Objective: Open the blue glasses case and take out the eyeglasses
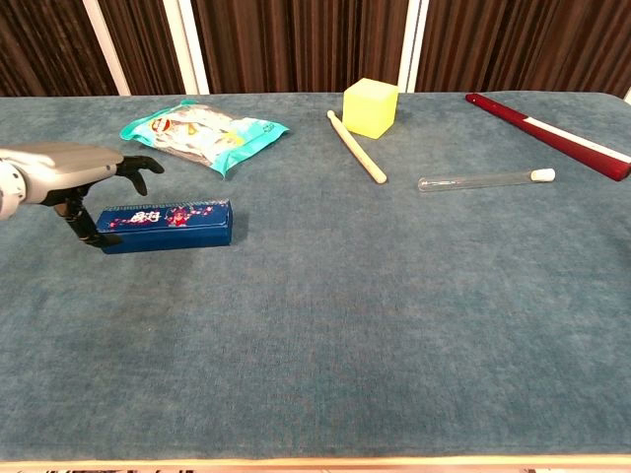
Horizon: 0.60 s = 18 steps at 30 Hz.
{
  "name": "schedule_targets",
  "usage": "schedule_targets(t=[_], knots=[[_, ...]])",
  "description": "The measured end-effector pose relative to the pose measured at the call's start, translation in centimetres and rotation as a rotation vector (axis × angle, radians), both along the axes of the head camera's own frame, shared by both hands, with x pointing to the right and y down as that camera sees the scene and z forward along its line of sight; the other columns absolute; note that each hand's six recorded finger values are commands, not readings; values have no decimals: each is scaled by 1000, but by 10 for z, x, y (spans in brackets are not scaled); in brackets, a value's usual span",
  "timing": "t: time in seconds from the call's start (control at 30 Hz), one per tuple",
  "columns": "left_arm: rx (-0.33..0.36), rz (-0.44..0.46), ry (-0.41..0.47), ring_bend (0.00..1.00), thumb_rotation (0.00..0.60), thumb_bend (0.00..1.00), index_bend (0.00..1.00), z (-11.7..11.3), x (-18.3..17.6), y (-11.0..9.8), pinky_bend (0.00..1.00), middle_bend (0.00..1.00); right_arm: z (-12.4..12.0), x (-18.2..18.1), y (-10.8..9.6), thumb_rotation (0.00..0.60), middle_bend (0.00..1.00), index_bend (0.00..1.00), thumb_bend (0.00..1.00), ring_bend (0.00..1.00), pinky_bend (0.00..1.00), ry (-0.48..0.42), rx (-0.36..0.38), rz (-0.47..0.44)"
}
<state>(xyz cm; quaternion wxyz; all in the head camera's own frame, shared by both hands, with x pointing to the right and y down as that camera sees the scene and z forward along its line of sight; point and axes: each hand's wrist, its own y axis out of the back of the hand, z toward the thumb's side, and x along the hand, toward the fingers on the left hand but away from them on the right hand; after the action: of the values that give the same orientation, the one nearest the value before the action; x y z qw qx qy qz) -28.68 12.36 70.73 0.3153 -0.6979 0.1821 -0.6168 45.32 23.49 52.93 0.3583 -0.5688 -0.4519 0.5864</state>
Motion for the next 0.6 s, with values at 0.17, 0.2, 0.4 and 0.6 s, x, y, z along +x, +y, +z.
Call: schedule_targets(t=[0.17, 0.2, 0.4, 0.6], knots=[[1, -1, 1, 0, 600, 321, 0, 2, 4, -1, 0, 211, 0, 0, 0, 600, 0, 0, 126, 0, 194, -2, 0, 2], [2, -2, 0, 0, 600, 321, 0, 2, 5, -1, 0, 212, 0, 0, 0, 600, 0, 0, 127, 0, 194, -2, 0, 2], [0, -7, -9, 0, 600, 348, 0, 4, 3, 0, 0, 234, 0, 0, -1, 600, 0, 0, 126, 0, 194, -3, 0, 2], [3, -21, -12, 0, 600, 356, 0, 5, 0, -2, 0, 241, 0, 0, -1, 600, 0, 0, 126, 0, 194, -1, 1, 2]])
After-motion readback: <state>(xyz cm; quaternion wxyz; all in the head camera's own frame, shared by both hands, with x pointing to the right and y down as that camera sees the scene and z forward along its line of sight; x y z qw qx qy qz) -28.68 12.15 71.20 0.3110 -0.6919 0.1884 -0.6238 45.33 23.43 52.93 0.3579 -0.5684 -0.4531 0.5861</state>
